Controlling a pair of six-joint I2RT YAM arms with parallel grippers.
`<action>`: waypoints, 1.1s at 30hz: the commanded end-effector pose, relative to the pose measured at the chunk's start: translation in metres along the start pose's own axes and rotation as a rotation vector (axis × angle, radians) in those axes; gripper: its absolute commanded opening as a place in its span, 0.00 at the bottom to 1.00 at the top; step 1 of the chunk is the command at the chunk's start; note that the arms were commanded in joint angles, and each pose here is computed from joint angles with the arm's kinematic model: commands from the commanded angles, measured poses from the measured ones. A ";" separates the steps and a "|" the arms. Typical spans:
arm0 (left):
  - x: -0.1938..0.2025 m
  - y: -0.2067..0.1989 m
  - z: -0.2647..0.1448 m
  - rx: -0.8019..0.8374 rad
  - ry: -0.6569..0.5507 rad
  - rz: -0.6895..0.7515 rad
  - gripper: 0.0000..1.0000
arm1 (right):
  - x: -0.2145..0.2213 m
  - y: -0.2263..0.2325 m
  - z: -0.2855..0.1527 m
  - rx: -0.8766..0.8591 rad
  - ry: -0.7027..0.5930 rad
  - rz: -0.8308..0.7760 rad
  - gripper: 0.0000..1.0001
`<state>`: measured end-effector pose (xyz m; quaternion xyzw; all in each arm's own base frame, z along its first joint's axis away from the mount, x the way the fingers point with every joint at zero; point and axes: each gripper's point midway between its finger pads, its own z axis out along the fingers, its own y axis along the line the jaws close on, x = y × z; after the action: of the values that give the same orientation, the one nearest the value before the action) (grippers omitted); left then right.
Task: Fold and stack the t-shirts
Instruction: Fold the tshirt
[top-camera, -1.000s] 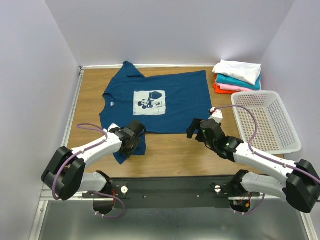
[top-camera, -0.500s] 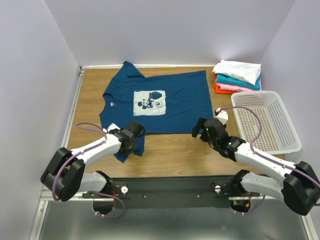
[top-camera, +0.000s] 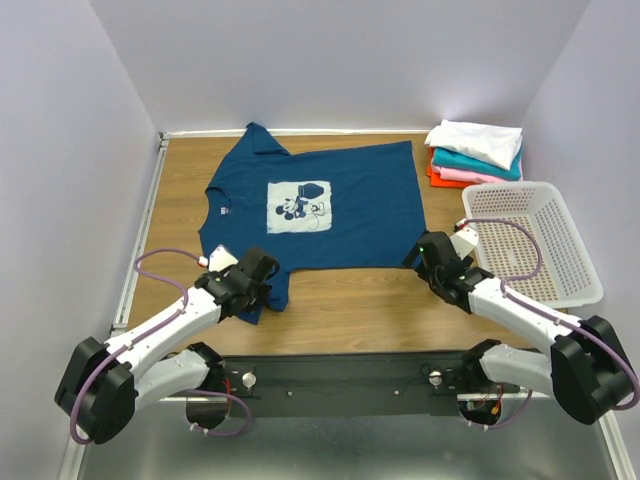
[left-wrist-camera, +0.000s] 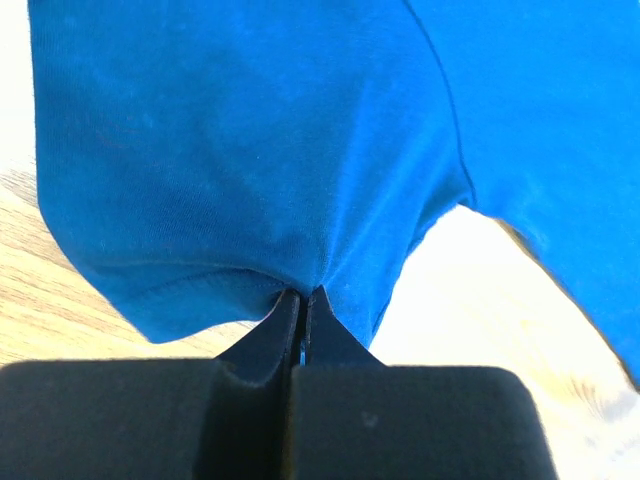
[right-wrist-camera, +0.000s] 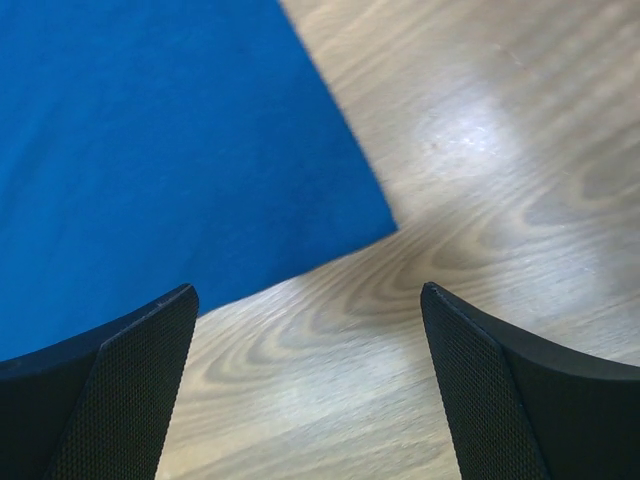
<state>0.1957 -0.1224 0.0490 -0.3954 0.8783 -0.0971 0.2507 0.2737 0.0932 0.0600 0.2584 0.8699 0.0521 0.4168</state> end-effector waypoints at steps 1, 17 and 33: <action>0.005 0.004 -0.004 0.020 0.022 0.025 0.00 | -0.008 -0.019 0.009 0.117 -0.054 0.053 0.97; 0.002 0.002 -0.008 0.031 0.004 0.044 0.00 | -0.002 -0.020 0.030 0.196 -0.048 0.079 0.68; -0.010 0.003 -0.007 0.024 -0.063 0.026 0.00 | 0.011 -0.030 0.044 0.259 -0.008 0.008 0.17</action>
<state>0.1912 -0.1231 0.0516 -0.3799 0.8827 -0.1053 0.2560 0.2886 0.0762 0.0189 0.3084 0.8698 -0.0382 0.3833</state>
